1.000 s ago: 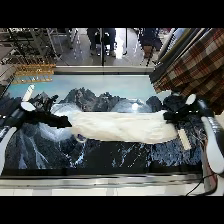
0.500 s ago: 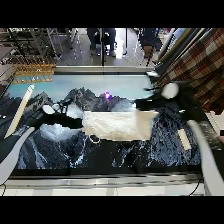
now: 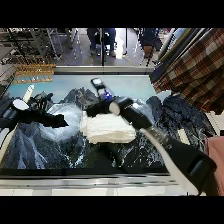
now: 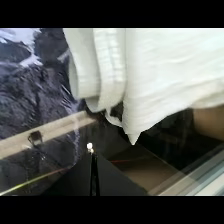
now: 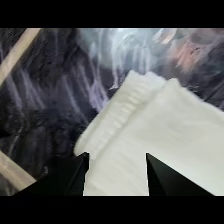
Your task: Fold the clothes and pants, and hang the long-sleeved shirts on hangers.
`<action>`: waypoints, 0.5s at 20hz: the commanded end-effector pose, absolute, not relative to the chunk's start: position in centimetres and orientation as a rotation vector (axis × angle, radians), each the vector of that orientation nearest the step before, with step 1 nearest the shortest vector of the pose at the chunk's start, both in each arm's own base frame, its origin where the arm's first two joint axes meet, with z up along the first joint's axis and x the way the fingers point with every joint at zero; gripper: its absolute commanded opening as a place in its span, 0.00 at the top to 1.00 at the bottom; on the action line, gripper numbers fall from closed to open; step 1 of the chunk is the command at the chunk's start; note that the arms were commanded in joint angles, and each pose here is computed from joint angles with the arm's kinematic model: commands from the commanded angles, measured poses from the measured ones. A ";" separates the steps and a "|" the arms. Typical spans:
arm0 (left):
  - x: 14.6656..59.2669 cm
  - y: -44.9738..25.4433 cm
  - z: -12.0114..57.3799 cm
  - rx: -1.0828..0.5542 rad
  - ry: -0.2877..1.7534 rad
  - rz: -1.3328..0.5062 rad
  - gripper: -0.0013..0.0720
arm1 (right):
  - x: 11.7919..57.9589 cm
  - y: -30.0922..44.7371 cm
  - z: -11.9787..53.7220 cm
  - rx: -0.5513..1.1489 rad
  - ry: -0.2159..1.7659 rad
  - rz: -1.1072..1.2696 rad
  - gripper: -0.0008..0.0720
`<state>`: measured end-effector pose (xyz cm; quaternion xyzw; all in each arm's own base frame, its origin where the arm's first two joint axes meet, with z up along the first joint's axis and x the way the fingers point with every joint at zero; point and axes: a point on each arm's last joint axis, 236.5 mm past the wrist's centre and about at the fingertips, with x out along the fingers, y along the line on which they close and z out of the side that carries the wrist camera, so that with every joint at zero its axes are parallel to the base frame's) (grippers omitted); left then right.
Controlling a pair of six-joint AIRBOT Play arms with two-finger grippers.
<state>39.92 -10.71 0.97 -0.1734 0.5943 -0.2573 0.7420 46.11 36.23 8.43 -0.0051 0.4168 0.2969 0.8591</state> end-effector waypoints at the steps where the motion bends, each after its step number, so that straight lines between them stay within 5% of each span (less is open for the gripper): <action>1: 40.1 -11.9 1.4 -0.357 1.281 -0.578 0.97 | 48.6 25.1 10.3 -0.027 0.972 0.448 0.40; 4: 41.5 -14.7 1.5 -0.306 1.208 -0.591 0.97 | 47.0 13.7 7.3 0.165 1.180 0.308 0.37; 6: 43.0 -16.6 1.0 -0.281 1.150 -0.585 0.97 | 44.3 11.2 4.1 0.392 1.318 0.351 0.09; 10: 43.4 -19.2 -3.1 -0.264 1.194 -0.592 0.97 | 43.3 9.5 -2.6 0.640 1.317 0.352 0.01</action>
